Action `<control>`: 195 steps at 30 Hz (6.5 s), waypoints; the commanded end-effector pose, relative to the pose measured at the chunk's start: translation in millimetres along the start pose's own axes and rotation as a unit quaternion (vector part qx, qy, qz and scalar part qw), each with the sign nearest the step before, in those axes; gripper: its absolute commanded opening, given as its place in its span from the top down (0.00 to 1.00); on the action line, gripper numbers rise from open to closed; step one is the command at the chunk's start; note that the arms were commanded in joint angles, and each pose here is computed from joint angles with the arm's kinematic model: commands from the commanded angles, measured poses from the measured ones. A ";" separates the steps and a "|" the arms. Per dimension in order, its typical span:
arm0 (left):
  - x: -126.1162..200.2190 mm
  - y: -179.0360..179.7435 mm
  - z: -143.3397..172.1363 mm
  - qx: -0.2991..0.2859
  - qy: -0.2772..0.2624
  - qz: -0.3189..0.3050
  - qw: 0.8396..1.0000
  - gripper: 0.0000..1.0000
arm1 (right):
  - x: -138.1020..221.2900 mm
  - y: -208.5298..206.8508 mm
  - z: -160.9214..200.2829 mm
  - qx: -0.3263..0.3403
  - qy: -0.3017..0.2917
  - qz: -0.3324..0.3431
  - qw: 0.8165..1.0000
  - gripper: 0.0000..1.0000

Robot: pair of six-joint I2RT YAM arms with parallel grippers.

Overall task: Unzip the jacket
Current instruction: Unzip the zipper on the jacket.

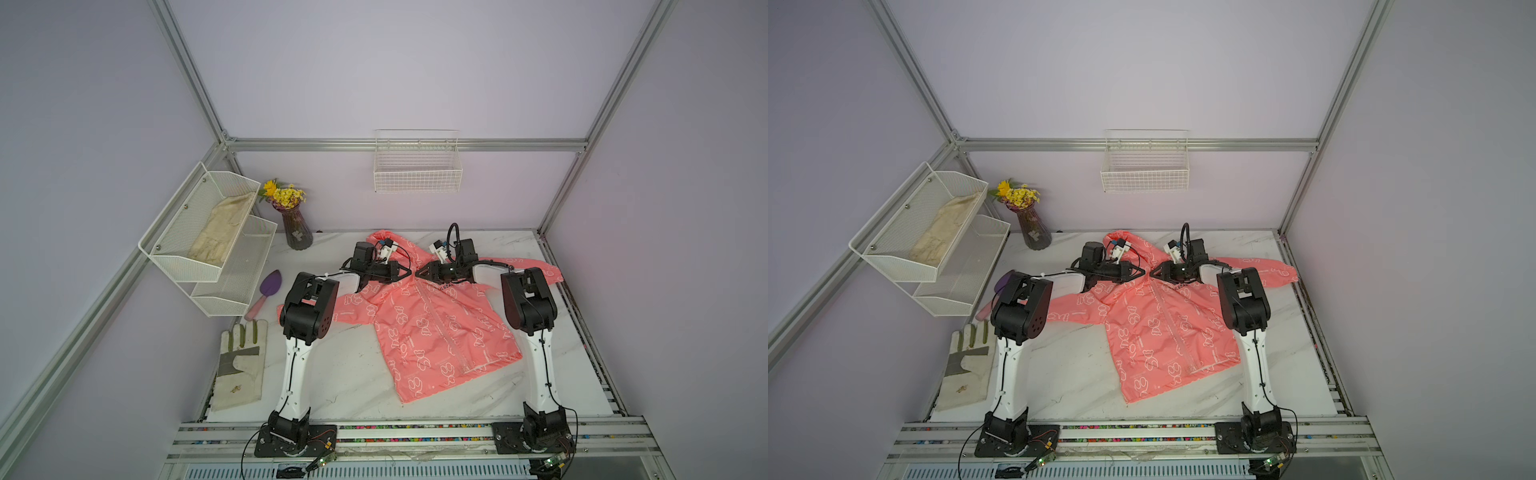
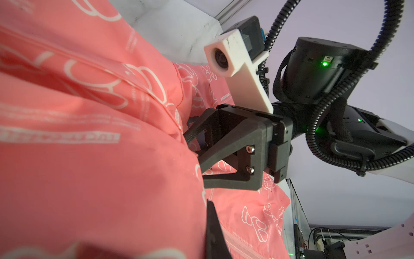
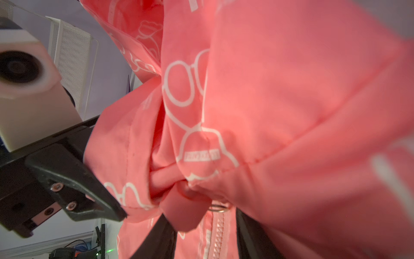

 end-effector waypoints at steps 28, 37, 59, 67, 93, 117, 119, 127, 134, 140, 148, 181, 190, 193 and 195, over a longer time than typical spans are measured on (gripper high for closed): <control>9.5 -14.6 -12.3 -0.031 -0.005 0.010 0.999 1.00 | -35.4 22.5 7.9 0.118 0.008 0.061 0.991 0.64; 10.8 -14.3 -13.7 -0.031 -0.012 0.009 0.999 1.00 | -42.3 24.9 16.8 0.124 -0.017 0.112 0.986 0.76; 26.9 2.3 -17.2 -0.020 -0.030 -0.074 0.997 1.00 | -9.1 41.8 23.1 0.014 0.007 0.074 0.997 0.93; 40.0 14.6 -20.1 -0.006 -0.043 -0.126 0.991 1.00 | -8.6 28.4 28.3 -0.022 0.018 0.067 0.997 1.00; 72.7 -57.3 -61.6 -0.450 0.110 0.053 0.884 0.51 | -8.6 39.5 7.7 0.025 -0.016 0.056 0.998 1.00; -1.0 7.2 -50.6 -0.475 0.229 -0.029 0.849 0.43 | -10.0 39.9 9.2 0.046 -0.001 0.055 0.997 1.00; -2.6 9.3 -55.0 -0.478 0.223 -0.041 0.849 0.40 | -9.5 41.5 9.7 0.050 0.001 0.053 0.997 1.00; -6.1 10.6 -59.4 -0.499 0.220 -0.050 0.837 0.43 | -7.9 50.2 13.7 0.067 0.007 0.048 0.997 1.00; -7.4 1.9 -50.4 -0.515 0.219 -0.014 0.829 0.52 | -6.5 56.4 10.6 0.074 0.003 0.042 0.996 1.00; -13.6 1.5 -42.6 -0.520 0.233 -0.007 0.822 0.56 | -5.8 61.1 9.0 0.075 0.006 0.031 0.997 1.00; -14.2 4.0 -36.8 -0.513 0.242 -0.002 0.823 0.68 | -1.8 66.5 8.6 0.081 0.004 0.028 0.996 1.00; 6.2 -8.1 -42.0 -0.494 0.228 0.010 0.839 1.00 | 4.5 72.3 6.8 0.071 -0.004 0.041 0.997 1.00; 19.8 -11.3 -72.8 -0.475 0.179 -0.023 0.861 1.00 | 2.9 57.2 17.0 0.043 -0.001 0.069 0.997 1.00; 27.5 -11.2 -86.1 -0.460 0.152 -0.036 0.874 1.00 | 0.6 42.1 22.8 0.017 -0.003 0.099 0.995 1.00; 31.6 -8.6 -92.7 -0.448 0.138 -0.046 0.882 1.00 | -2.5 30.7 29.5 -0.001 0.006 0.117 0.993 1.00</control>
Point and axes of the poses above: each gripper's point midway between its finger pads, its own x axis back along the fingers, its own y axis along the line the jaws close on, z = x × y, the point moved 8 cm from there along x, back along the fingers, and after that the axes turned 13 degrees about -x, right-handed, at the moved point
